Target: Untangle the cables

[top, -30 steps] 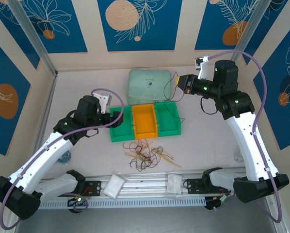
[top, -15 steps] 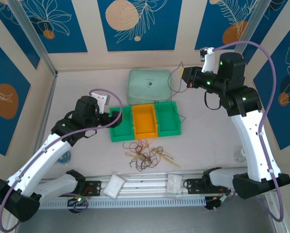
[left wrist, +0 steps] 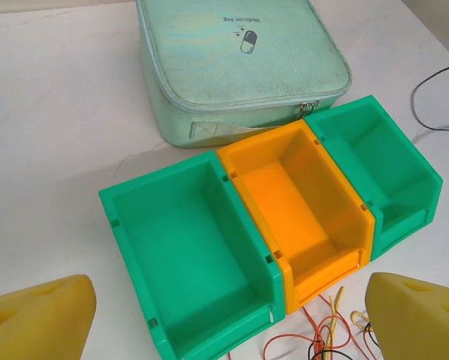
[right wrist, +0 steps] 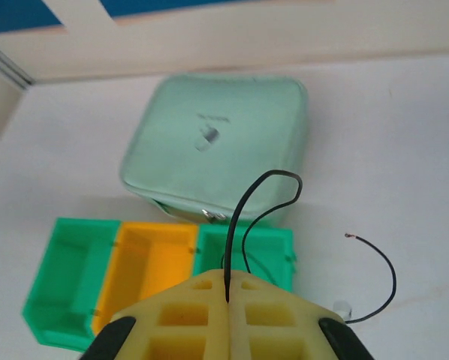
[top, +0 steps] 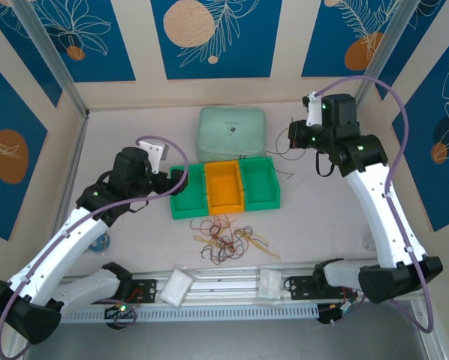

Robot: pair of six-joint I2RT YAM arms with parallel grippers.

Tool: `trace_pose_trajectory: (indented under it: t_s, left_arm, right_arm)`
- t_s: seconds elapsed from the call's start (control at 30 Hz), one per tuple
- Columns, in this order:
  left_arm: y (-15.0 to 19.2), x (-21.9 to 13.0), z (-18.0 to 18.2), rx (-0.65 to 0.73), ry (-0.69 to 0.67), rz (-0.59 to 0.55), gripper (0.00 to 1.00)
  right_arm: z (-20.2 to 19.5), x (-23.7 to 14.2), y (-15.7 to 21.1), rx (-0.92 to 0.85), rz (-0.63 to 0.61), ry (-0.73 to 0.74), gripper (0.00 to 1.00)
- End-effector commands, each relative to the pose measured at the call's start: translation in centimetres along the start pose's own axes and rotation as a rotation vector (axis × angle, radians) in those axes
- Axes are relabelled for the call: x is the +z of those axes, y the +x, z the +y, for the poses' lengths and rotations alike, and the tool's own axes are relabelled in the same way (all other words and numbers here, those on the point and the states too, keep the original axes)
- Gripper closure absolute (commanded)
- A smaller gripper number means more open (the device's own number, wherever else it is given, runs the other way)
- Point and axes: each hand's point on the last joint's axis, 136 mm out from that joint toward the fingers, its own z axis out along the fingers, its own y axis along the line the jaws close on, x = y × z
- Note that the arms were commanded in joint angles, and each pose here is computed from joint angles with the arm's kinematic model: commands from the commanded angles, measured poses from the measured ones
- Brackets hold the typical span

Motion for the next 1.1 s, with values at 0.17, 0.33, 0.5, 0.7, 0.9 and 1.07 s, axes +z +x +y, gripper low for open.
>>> trace_pose_trajectory:
  t_s: [0.17,0.33,0.5,0.7,0.9,1.07]
  left_arm:
    - [-1.6,-0.4,-0.4,-0.01,0.023,-0.036,0.08]
    - [-1.5,-0.1,-0.4,-0.016,0.025,-0.033,0.08]
    - [-1.6,0.1,-0.5,-0.013,0.026,-0.03,0.08]
    - [-1.7,0.2,-0.5,-0.013,0.029,-0.033,0.08]
    - [-1.8,0.2,-0.6,-0.012,0.031,-0.036,0.08]
    - [-1.8,0.1,-0.6,-0.011,0.031,-0.038,0.08]
  right_arm:
    - [-0.6,0.0,-0.2,-0.002,-0.004,-0.028,0.94]
    - [1.5,-1.9,-1.7,-0.022,-0.046,-0.1,0.94]
    - [4.7,-4.6,-3.1,-0.044,-0.088,-0.214,0.94]
    - [7.8,-6.9,-3.8,-0.096,-0.135,-0.28,0.94]
    - [9.7,-6.1,-3.4,-0.111,-0.116,-0.334,0.93]
    - [9.1,-3.3,-2.4,-0.091,-0.069,-0.318,0.93]
